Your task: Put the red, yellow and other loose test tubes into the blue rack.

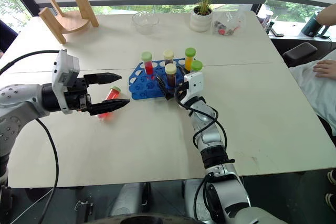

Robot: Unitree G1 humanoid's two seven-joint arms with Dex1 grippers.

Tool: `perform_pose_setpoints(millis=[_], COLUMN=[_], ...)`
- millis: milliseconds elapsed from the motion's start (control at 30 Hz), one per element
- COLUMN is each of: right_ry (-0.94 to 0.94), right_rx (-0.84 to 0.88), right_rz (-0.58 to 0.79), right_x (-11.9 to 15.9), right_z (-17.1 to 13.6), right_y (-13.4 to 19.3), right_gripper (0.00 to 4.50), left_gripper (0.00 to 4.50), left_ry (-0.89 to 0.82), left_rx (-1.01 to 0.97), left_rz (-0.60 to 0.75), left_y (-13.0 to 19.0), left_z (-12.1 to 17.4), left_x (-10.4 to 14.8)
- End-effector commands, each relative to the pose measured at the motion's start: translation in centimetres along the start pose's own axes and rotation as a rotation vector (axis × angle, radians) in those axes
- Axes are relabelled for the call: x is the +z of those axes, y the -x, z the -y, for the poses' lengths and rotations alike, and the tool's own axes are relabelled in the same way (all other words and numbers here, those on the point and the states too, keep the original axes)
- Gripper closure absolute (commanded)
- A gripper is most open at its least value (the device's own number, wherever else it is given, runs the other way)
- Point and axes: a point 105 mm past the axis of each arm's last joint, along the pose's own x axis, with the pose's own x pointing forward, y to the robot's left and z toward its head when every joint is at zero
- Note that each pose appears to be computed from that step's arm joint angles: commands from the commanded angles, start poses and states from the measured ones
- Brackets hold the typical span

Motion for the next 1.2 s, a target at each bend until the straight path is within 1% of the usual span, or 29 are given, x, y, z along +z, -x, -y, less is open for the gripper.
perform_pose_setpoints(millis=[33,167,300,400,467,567,667,800,967,1200], right_ry=[0.020,-0.023,-0.014,0.031,0.104,0.198,0.287,0.343,0.371,0.358], right_rx=[0.042,0.189,0.340,0.442,0.535,0.629,0.724,0.807,0.846,0.829], right_rz=[0.048,0.000,-0.106,-0.197,-0.245,-0.279,-0.294,-0.309,-0.298,-0.273], right_x=[2.5,4.2,5.2,6.1,7.2,9.2,11.1,12.4,13.1,13.2], right_z=[-0.6,-2.7,-4.0,-3.7,-3.1,-2.1,-1.5,-1.3,-1.6,-2.2], right_y=[0.6,2.9,5.1,6.9,8.0,8.7,9.0,9.1,8.8,8.7], right_gripper=[0.04,0.04,0.04,0.04,0.04,0.04,0.04,0.04,0.04,0.04], left_gripper=[0.00,0.00,0.00,0.00,0.00,0.00,0.00,0.00,0.00,0.00], left_ry=[-0.028,-0.034,-0.006,0.040,0.067,0.127,0.200,0.303,0.418,0.481], left_rx=[0.024,0.120,0.176,0.250,0.312,0.396,0.475,0.556,0.576,0.592], left_rz=[-0.003,-0.061,-0.125,-0.176,-0.219,-0.262,-0.339,-0.440,-0.546,-0.573], left_y=[0.0,0.3,0.1,-0.1,-0.2,0.0,0.5,1.2,1.3,-0.5], left_z=[0.0,-1.2,-1.8,-2.9,-4.0,-5.3,-6.4,-7.2,-7.1,-7.5], left_x=[0.5,-0.1,-0.8,-1.3,-1.5,-1.6,-2.3,-3.8,-5.4,-6.5])
